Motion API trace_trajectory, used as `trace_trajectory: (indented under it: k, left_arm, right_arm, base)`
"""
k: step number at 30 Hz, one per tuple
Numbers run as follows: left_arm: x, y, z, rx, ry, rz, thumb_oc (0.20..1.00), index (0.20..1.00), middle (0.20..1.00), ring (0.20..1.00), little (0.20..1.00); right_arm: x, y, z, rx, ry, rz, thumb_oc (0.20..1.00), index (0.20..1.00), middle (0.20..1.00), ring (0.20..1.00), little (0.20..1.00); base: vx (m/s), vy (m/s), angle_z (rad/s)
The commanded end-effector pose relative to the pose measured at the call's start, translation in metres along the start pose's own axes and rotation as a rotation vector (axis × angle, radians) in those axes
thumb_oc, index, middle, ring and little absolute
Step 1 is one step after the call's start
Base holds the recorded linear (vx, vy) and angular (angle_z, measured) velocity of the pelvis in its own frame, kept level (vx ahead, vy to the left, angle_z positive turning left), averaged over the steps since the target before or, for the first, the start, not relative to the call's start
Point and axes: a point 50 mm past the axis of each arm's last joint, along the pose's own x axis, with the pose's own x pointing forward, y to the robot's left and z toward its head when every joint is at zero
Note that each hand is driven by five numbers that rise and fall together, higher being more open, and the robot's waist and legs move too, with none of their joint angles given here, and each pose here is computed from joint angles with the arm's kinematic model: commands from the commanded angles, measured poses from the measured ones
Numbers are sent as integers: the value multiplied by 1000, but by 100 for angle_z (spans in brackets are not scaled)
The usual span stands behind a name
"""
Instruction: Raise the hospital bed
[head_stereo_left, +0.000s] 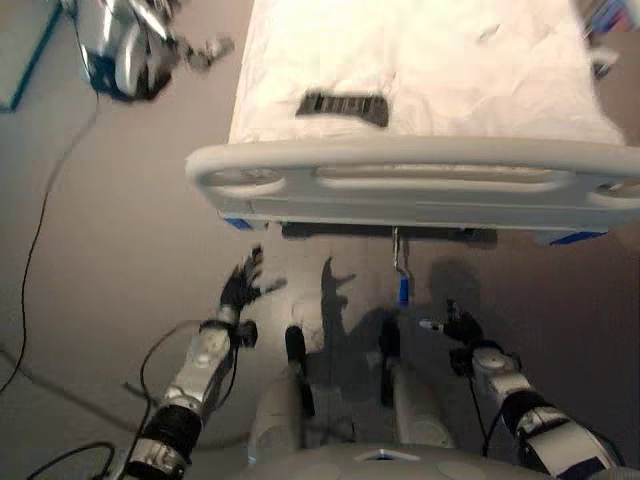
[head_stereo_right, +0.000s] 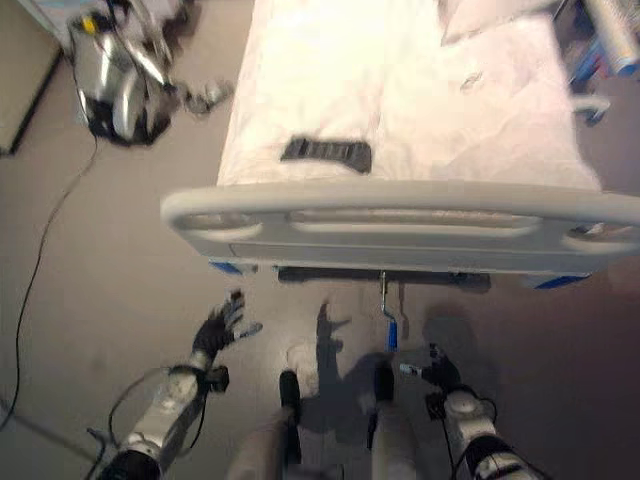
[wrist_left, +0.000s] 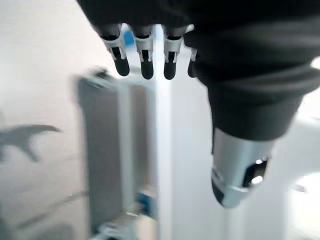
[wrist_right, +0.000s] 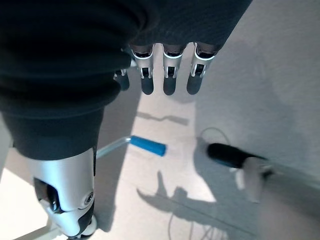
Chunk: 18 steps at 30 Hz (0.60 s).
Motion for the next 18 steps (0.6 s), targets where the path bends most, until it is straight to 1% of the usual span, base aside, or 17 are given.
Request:
trace_trajectory:
  k: [1, 5, 6, 7, 8, 9, 11, 16, 18]
  left_arm:
    - [3, -6, 31, -27, -158, -66, 1000, 1000, 1000, 1000, 1000]
    - [15, -19, 59, -20, -263, -137, 1000, 1000, 1000, 1000, 1000]
    - [15, -19, 59, -19, -264, -137, 1000, 1000, 1000, 1000, 1000]
    - [21, -24, 78, 43, -331, -180, 1000, 1000, 1000, 1000, 1000]
    - [23, -26, 87, 50, -368, -193, 1000, 1000, 1000, 1000, 1000]
    - [23, -26, 87, 50, -368, -193, 1000, 1000, 1000, 1000, 1000]
    - [25, -34, 117, 48, -483, -235, 1000, 1000, 1000, 1000, 1000]
    - [22, -44, 138, 58, -565, -300, 1000, 1000, 1000, 1000, 1000]
    - [19, -52, 151, 43, -614, -348, 1000, 1000, 1000, 1000, 1000]
  right_arm:
    - [3, 13, 28, 73, -125, 12, 1000, 1000, 1000, 1000, 1000]
    - [9, 17, 61, 105, -212, 8, 1000, 1000, 1000, 1000, 1000]
    - [9, 17, 62, 106, -213, 8, 1000, 1000, 1000, 1000, 1000]
    - [11, 17, 80, 133, -266, 7, 1000, 1000, 1000, 1000, 1000]
    - [11, 18, 89, 141, -293, 9, 1000, 1000, 1000, 1000, 1000]
    - [11, 18, 89, 141, -293, 9, 1000, 1000, 1000, 1000, 1000]
    - [11, 17, 116, 164, -375, 8, 1000, 1000, 1000, 1000, 1000]
    - [10, 15, 136, 174, -432, 7, 1000, 1000, 1000, 1000, 1000]
    - [12, 11, 142, 209, -434, -8, 1000, 1000, 1000, 1000, 1000]
  base:
    - [-106, -25, 27]
    - [-95, -41, 2]
    - [-106, -39, 0]
    - [-108, -34, 3]
    - [-107, -33, 6]
    - [-92, 2, 7]
    - [-93, 7, 4]
    - [-32, 9, 2]
    - [0, 0, 0]
